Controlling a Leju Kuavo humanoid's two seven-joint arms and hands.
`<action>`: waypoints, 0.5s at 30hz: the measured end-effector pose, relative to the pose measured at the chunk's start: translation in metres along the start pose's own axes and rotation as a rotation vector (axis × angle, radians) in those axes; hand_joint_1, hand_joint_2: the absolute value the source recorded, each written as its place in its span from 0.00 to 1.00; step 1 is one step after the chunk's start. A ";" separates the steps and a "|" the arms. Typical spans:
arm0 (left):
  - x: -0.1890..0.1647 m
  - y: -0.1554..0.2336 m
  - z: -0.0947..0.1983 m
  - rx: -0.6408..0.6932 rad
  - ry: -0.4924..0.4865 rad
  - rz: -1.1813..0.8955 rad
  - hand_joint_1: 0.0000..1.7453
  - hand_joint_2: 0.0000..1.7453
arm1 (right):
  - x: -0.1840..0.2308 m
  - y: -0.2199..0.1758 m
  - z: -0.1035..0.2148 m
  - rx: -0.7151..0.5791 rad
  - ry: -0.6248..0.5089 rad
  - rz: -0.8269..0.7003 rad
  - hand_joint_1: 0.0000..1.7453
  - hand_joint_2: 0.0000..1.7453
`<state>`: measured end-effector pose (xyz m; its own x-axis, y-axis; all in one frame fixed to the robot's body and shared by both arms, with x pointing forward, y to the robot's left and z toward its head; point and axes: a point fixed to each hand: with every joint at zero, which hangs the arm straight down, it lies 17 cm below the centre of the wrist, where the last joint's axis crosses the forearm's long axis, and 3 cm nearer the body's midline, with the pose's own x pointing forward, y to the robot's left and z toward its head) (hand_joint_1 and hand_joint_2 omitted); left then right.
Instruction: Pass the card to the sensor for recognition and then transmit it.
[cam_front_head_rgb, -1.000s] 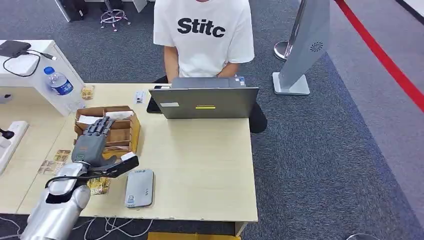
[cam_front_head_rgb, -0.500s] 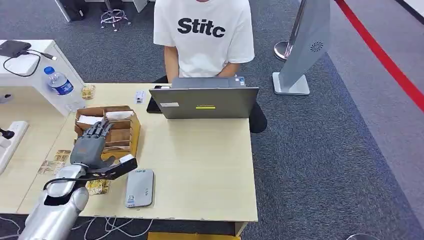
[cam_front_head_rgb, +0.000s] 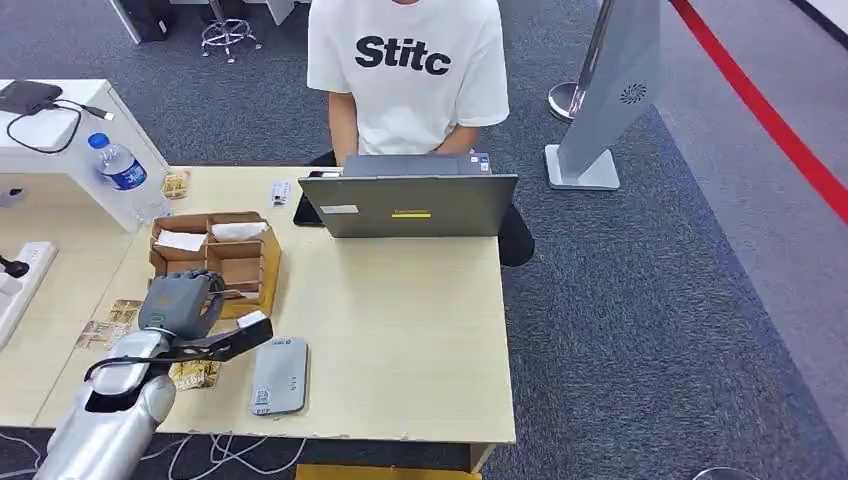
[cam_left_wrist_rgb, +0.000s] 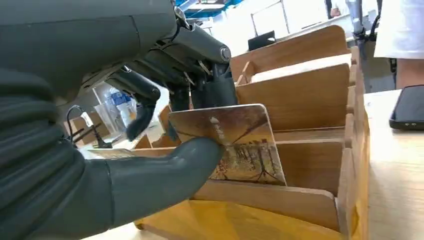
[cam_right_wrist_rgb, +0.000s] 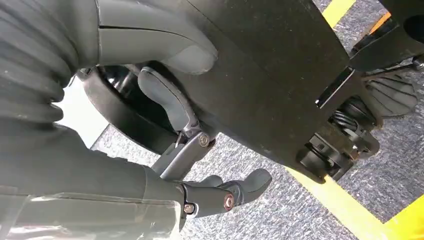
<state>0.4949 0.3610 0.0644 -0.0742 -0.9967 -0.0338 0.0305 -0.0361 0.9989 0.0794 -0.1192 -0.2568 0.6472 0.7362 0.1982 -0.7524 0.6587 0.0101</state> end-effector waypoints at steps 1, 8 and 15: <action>0.000 0.000 0.000 0.000 0.000 0.000 1.00 1.00 | 0.000 0.000 0.000 0.000 0.000 0.000 0.00 1.00; 0.000 0.000 0.000 0.000 0.000 0.000 1.00 1.00 | 0.000 0.000 0.000 0.000 0.000 0.000 0.00 1.00; 0.000 -0.001 0.000 -0.003 0.000 -0.001 1.00 1.00 | 0.000 0.000 0.000 0.000 0.000 0.000 0.00 1.00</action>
<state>0.4948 0.3610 0.0638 -0.0746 -0.9966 -0.0352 0.0331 -0.0377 0.9987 0.0794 -0.1192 -0.2568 0.6472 0.7362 0.1982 -0.7524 0.6587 0.0101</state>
